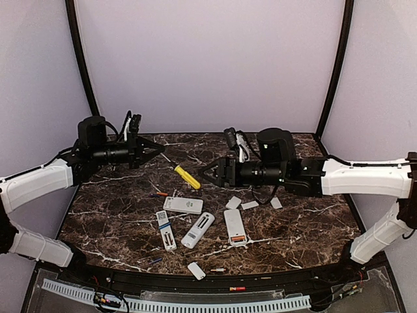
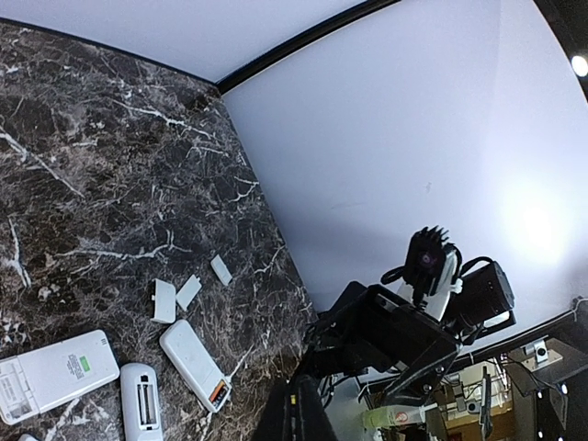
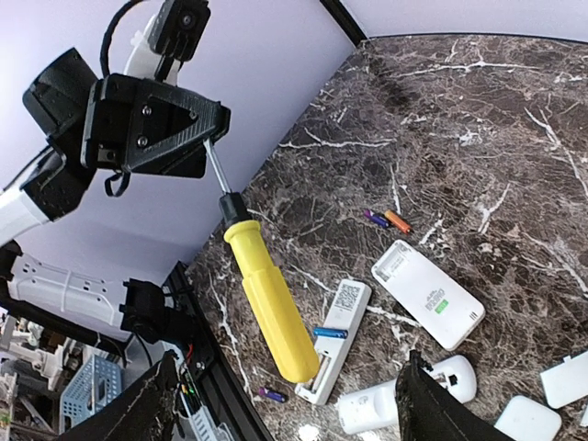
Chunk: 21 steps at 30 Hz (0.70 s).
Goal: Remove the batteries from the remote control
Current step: Pass from the right arm to the left, then pass from the left arm to the right
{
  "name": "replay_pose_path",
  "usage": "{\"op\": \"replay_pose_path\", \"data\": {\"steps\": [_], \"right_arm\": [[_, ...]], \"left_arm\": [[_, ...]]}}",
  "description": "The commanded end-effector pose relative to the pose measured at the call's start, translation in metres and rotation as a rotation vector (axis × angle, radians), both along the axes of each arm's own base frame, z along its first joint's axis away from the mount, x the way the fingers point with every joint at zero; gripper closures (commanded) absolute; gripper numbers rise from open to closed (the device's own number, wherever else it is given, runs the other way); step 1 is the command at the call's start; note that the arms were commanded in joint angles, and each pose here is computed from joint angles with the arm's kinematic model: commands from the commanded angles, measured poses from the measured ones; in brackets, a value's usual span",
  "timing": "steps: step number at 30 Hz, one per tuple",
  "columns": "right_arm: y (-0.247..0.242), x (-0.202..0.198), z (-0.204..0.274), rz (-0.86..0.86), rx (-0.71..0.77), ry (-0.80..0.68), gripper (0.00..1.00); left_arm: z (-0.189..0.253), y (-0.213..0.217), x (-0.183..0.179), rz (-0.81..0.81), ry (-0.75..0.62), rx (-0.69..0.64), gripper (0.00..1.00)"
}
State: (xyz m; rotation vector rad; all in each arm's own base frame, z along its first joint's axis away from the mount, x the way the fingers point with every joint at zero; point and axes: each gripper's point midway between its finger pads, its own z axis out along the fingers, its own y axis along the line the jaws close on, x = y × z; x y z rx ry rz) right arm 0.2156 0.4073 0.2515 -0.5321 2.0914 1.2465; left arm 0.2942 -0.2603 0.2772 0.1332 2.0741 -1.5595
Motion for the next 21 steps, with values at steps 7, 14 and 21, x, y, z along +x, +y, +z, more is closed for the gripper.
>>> {"op": "replay_pose_path", "data": {"steps": [7,14,21], "right_arm": [[0.028,0.002,0.04,0.023,0.292,0.06,0.35],[0.042,-0.002,0.042,0.085,0.301,0.07,0.41],[0.05,-0.01,0.054,0.161,0.306,0.047,0.54]], "left_arm": [[0.058,0.009,-0.019,0.0,-0.252,-0.143,1.0],[0.067,0.008,-0.029,-0.034,-0.294,-0.198,1.0],[0.068,0.009,-0.031,-0.038,-0.324,-0.205,1.0]]}}
